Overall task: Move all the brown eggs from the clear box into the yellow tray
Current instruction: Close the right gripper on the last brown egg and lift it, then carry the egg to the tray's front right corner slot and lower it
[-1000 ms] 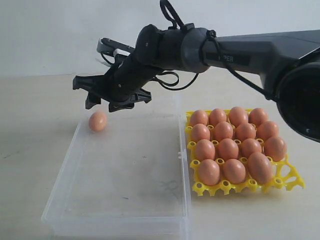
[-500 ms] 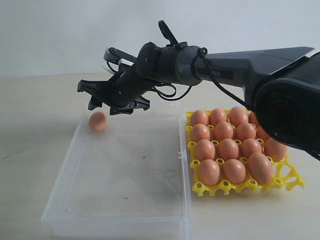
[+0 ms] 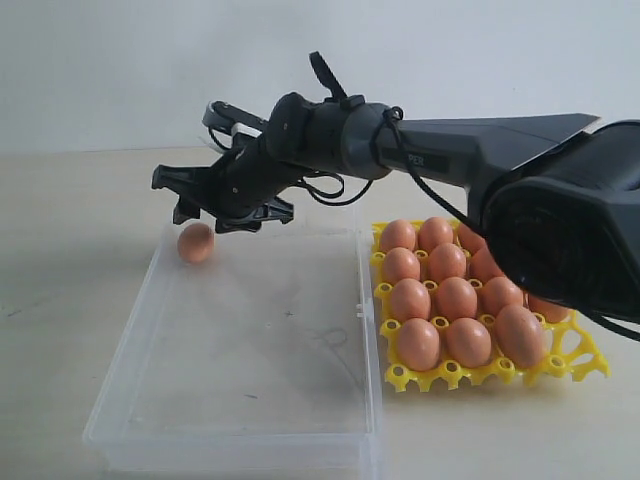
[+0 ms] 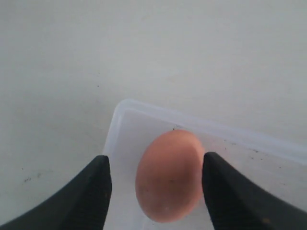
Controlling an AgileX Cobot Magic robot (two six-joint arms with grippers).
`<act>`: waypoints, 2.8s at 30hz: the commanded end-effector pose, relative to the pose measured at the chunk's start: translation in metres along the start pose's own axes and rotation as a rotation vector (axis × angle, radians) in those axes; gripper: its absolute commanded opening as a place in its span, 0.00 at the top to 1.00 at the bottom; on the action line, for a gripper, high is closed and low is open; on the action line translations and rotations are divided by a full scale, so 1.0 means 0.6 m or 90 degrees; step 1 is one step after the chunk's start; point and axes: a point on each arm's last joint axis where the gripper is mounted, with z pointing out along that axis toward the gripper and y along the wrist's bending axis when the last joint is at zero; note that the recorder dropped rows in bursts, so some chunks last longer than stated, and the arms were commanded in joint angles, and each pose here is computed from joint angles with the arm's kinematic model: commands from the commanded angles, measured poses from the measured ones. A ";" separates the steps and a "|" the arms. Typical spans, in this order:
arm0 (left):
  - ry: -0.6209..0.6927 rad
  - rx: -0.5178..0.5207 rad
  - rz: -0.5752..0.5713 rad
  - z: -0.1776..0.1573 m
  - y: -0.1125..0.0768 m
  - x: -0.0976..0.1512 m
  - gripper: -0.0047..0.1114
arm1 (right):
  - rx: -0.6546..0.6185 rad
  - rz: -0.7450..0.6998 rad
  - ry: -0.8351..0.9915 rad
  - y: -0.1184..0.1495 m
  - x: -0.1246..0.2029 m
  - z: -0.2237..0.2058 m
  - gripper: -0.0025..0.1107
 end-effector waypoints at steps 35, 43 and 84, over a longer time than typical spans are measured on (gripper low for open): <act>-0.011 0.001 -0.002 -0.001 0.000 -0.004 0.96 | -0.005 0.026 -0.033 -0.011 0.014 0.040 0.49; -0.011 0.001 -0.002 -0.001 0.000 -0.004 0.96 | -0.005 0.022 -0.040 -0.011 0.012 0.040 0.65; -0.011 0.001 -0.002 -0.001 0.000 -0.004 0.96 | 0.075 -0.254 -0.280 0.015 0.041 -0.236 0.98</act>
